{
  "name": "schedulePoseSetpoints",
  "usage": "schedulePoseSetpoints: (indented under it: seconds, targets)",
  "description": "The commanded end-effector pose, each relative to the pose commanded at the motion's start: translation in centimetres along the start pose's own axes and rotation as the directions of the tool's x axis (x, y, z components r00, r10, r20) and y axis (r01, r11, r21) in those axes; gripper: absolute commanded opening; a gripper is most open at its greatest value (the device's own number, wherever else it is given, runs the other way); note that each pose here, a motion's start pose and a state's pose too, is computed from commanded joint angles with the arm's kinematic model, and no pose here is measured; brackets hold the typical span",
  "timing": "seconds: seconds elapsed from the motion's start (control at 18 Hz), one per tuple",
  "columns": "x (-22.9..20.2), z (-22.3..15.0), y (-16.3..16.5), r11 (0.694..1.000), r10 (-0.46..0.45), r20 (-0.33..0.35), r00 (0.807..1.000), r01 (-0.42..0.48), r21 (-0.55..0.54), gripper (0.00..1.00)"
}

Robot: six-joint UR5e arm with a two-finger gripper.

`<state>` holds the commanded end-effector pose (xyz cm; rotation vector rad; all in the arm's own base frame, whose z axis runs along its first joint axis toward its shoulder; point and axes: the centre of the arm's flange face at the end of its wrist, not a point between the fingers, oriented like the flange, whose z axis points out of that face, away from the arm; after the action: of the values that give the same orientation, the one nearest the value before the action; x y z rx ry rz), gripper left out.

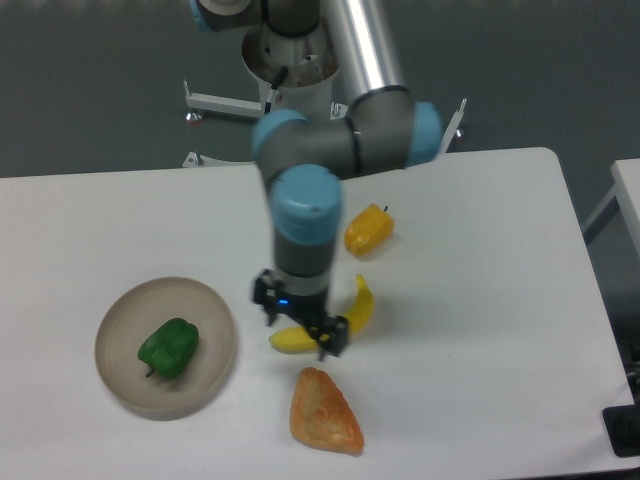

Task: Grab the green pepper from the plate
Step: 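Move the gripper across the table toward the green pepper on the plate, then lower the open gripper down onto the green pepper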

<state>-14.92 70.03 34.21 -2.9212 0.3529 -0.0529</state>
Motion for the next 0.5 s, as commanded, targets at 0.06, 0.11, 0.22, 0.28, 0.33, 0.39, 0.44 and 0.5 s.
schedulePoseSetpoints:
  seconds: [0.06,0.11,0.22,0.28,0.33,0.39,0.44,0.5]
  targets:
    - [0.7,0.0,0.0,0.999,-0.033,-0.014,0.999,0.034,0.011,1.0]
    - [2.0,0.1,-0.4,0.997,-0.071,-0.034,0.997,0.072,0.025,1.0]
    - [3.5,0.8,-0.5,0.992,-0.123,-0.051,0.991,0.125,0.028,1.0]
    - [4.5,1.0,-0.5,0.991,-0.129,-0.054,0.99,0.131,0.03,1.0]
    - [5.2,1.3,-0.6,0.988,-0.147,-0.056,0.988,0.149,0.03,1.0]
    - [5.5,1.3,-0.6,0.984,-0.171,-0.053,0.984,0.173,0.039,1.0]
    - [6.1,1.7,-0.6,0.981,-0.187,-0.052,0.981,0.189,0.041,1.0]
    - [6.7,1.9,-0.7,0.981,-0.185,-0.053,0.981,0.187,0.044,1.0]
